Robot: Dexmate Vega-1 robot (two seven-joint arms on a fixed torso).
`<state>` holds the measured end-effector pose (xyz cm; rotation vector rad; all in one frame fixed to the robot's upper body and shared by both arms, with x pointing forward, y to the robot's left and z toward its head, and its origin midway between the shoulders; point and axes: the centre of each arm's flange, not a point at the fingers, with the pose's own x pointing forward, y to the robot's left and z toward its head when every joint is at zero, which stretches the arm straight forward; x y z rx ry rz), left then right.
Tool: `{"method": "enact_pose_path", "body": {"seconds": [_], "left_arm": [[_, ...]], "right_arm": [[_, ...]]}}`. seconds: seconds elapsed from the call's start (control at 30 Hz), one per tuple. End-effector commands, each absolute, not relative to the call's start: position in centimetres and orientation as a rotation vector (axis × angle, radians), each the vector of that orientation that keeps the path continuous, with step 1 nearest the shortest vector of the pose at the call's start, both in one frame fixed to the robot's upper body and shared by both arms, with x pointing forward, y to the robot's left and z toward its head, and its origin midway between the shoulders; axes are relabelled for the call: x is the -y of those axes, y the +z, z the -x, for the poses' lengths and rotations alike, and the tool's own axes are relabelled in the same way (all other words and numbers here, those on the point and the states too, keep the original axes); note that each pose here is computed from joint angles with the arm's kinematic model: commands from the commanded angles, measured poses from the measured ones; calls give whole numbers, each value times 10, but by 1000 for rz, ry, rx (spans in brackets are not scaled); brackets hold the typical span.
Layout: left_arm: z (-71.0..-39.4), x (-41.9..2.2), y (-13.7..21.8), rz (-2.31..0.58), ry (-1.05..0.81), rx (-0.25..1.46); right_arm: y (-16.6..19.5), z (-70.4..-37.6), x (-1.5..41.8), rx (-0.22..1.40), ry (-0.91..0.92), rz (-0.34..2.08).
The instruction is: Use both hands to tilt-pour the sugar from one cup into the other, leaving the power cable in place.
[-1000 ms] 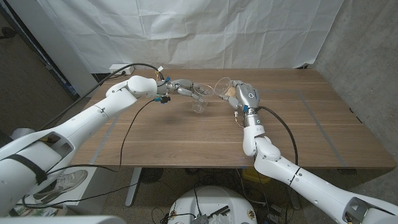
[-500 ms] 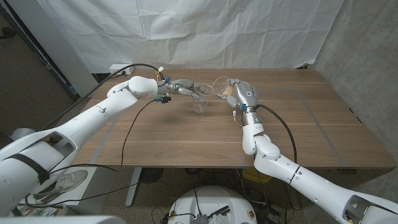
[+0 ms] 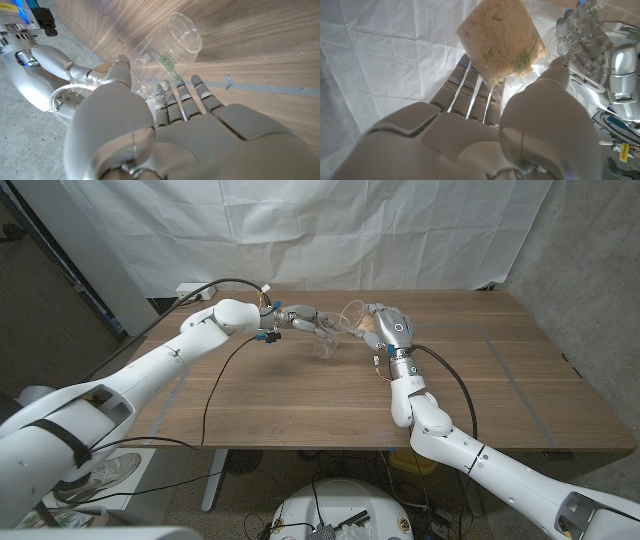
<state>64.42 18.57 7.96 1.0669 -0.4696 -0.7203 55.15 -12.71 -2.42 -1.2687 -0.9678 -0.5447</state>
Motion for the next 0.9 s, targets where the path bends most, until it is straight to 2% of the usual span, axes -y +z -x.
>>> {"method": "enact_pose_path", "body": {"seconds": [0.03, 0.5, 0.9], "left_arm": [[-647, -168, 83, -1102, -757, 456], [-634, -165, 80, -1095, -810, 513], [-637, -179, 77, -1105, -794, 485]], "right_arm": [[-18, -550, 121, 960, -539, 1360], [-12, -553, 125, 957, -550, 1372], [-9, -564, 125, 923, -548, 1368]]}}
